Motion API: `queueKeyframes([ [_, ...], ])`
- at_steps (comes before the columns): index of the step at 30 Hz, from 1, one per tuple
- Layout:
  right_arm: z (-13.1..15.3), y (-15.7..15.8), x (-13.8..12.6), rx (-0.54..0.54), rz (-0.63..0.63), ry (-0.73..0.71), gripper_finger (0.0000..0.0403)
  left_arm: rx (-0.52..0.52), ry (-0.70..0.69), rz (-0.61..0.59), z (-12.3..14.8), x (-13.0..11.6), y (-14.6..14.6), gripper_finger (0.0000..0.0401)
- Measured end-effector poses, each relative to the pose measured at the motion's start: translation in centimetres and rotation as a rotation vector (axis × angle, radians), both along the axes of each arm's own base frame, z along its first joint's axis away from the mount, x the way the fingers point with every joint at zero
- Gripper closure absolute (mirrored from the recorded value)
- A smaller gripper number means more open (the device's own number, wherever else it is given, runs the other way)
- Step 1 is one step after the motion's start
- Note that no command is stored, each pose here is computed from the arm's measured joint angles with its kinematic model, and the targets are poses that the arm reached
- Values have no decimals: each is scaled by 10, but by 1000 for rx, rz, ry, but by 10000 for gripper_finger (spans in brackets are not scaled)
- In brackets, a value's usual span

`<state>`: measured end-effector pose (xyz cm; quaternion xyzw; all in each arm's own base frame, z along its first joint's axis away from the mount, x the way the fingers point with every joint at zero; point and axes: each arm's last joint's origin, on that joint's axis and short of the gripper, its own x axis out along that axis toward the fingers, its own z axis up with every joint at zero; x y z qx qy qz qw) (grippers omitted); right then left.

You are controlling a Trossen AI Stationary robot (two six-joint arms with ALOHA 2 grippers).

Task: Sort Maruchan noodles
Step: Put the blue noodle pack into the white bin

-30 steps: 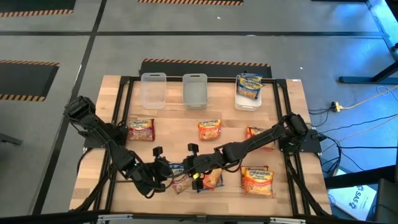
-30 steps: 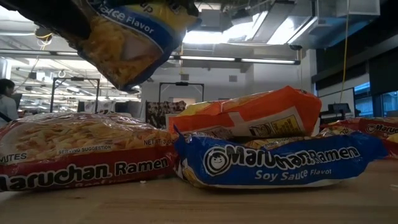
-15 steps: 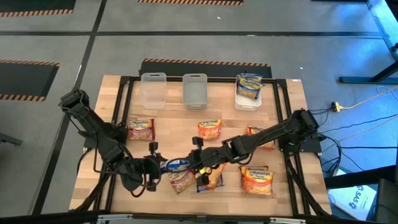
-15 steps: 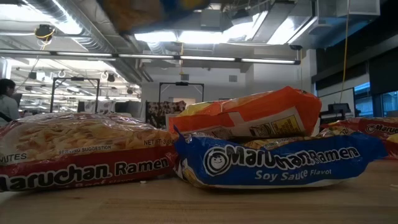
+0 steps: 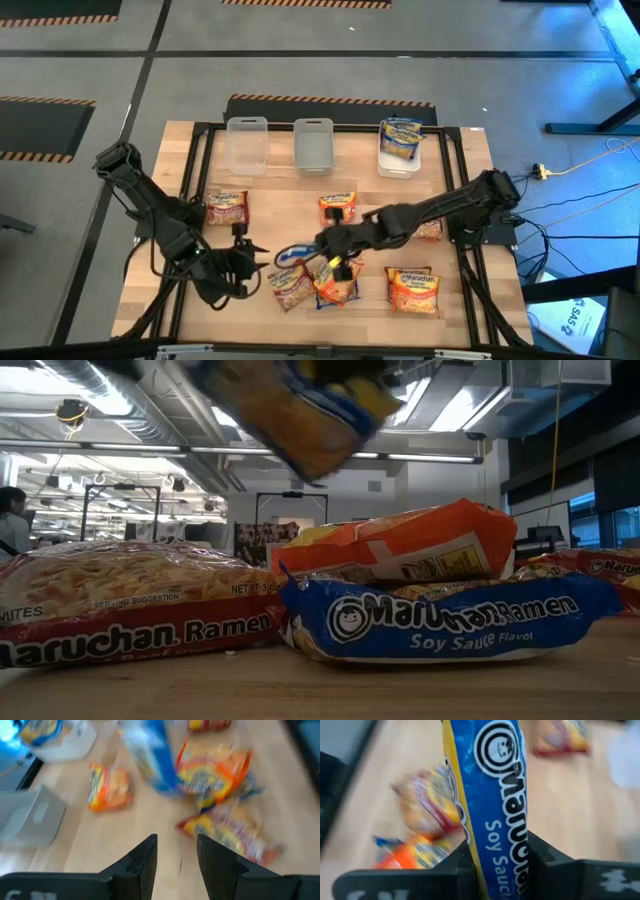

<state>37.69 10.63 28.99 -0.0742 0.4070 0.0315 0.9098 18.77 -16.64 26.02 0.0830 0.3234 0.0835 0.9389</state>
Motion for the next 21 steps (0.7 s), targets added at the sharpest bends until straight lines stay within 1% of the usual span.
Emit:
queueKeyframes([
  [5, 15, -39, -25, -86, -163, 132, 329, 29, 45, 131, -8, -7, 13, 269],
  [8, 25, -70, -43, -125, -270, 210, 327, 32, 74, 161, -18, -4, 21, 269],
  [11, 35, -107, -59, -166, -369, 270, 326, 58, 101, 197, -28, -2, 31, 269],
  [14, 46, -145, -76, -194, -430, 311, 326, 94, 133, 217, -34, 3, 41, 269],
  [17, 48, -186, -93, -204, -489, 379, 325, 129, 156, 217, -34, 9, 50, 269],
  [21, 45, -233, -116, -146, -561, 465, 325, 115, 201, 184, -34, 18, 59, 269],
])
